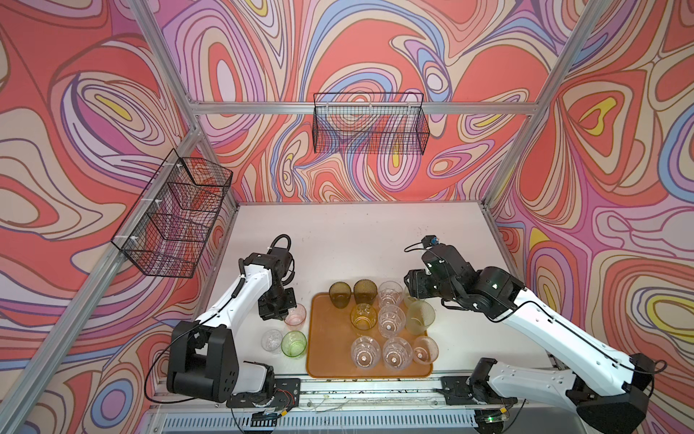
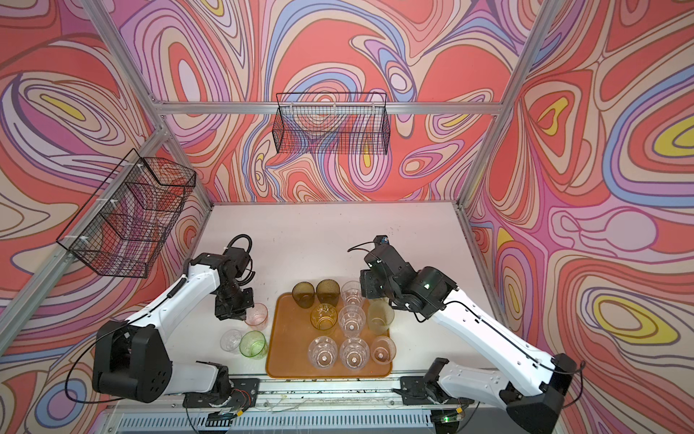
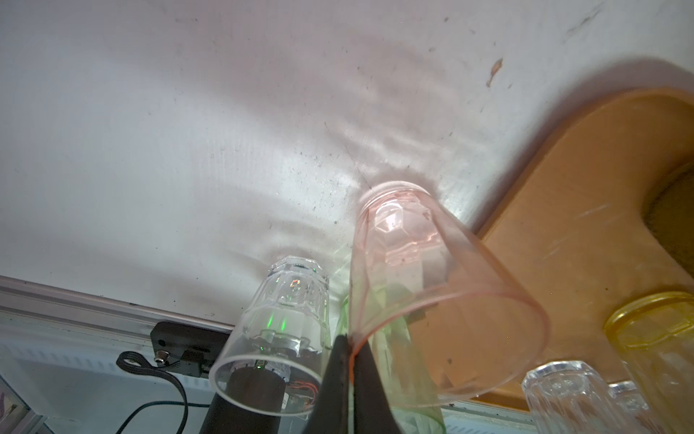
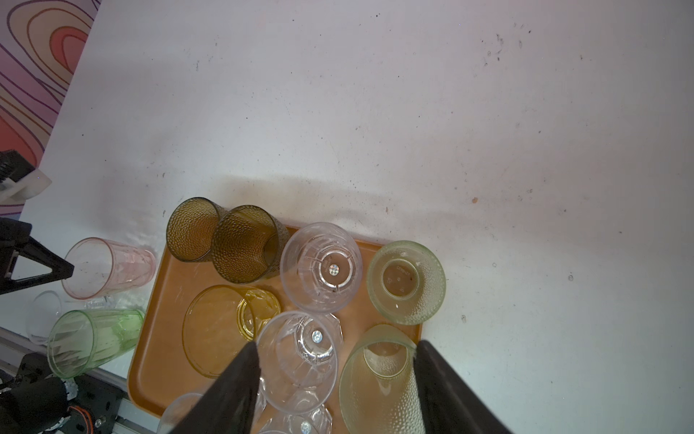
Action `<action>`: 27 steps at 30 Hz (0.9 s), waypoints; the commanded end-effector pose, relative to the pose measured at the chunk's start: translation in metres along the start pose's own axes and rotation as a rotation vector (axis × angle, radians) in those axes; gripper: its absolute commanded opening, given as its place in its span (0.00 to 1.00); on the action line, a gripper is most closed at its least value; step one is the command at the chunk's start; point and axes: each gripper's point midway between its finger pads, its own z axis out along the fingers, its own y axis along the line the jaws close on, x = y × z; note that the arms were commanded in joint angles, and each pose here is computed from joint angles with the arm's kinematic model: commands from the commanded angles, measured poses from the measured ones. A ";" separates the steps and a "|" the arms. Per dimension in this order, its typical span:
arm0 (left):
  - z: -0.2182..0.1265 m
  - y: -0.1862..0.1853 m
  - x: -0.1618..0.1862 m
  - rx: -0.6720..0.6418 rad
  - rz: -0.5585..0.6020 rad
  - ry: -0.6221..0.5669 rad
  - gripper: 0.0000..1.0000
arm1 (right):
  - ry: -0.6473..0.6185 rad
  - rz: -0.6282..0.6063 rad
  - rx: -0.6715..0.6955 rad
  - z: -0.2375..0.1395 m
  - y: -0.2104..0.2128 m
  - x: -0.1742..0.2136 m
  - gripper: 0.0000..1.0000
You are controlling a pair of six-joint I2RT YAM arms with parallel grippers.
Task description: Place the glasses into the tray
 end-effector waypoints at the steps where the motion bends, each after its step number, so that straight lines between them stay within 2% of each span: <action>1: -0.015 0.006 -0.001 -0.019 0.013 -0.022 0.00 | -0.020 -0.006 0.002 -0.004 0.001 -0.008 0.67; 18: -0.046 -0.005 -0.010 0.021 0.113 -0.048 0.00 | -0.021 -0.016 0.003 -0.003 0.003 -0.011 0.67; 27: -0.064 -0.015 -0.012 0.076 0.122 -0.069 0.00 | -0.023 -0.014 0.007 -0.003 0.002 -0.012 0.67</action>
